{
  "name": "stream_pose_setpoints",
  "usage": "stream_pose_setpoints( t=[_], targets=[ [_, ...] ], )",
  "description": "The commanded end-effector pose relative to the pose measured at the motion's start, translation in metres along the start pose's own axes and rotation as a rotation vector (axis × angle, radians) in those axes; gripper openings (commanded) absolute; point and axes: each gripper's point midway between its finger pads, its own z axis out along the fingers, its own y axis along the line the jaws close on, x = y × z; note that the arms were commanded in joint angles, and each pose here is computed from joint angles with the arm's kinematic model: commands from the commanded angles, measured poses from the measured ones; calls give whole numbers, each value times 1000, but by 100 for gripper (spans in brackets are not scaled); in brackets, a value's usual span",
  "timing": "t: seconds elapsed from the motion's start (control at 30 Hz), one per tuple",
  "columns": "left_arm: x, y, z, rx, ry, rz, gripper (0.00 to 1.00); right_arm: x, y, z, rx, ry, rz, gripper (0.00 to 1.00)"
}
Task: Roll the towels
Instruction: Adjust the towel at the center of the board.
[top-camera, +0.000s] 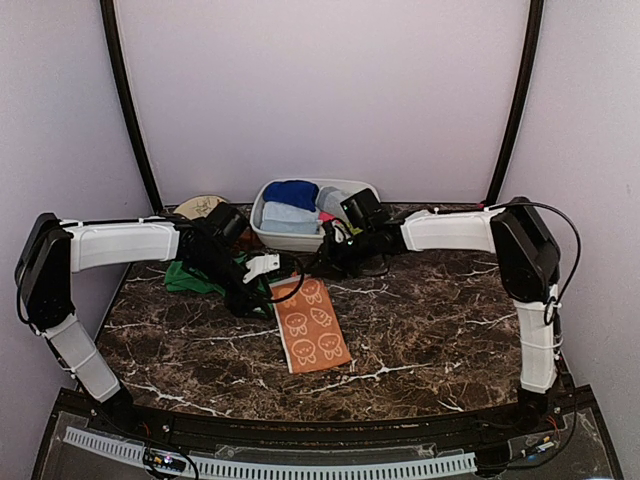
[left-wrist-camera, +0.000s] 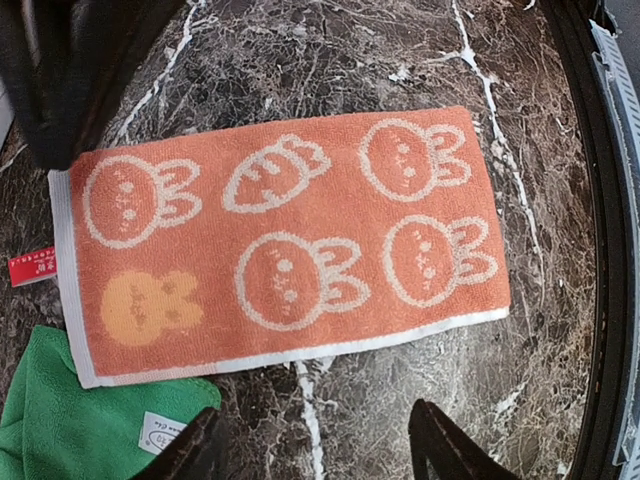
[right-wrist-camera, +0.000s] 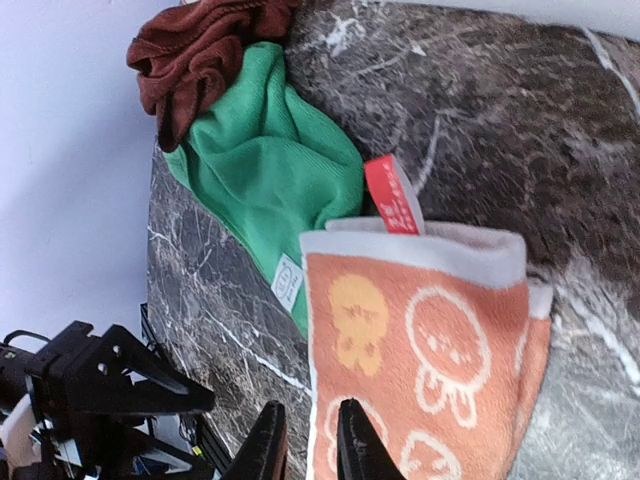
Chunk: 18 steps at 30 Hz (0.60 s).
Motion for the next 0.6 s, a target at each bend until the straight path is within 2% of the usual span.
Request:
stream_pose_setpoints(
  t=[0.0,0.33,0.43,0.57],
  targets=[
    [2,-8,-10,5,9,7,63,6,-19,27,23,82,-15,18],
    [10,-27,-21,36,20,42,64,1,-61,53,25,70,55,17],
    [12,-30,-21,51,21,43,64,-3,-70,51,31,44,75,16],
    [12,-28,-18,51,23,42,64,-15,-93,33,127,-36,107,14]
  ],
)
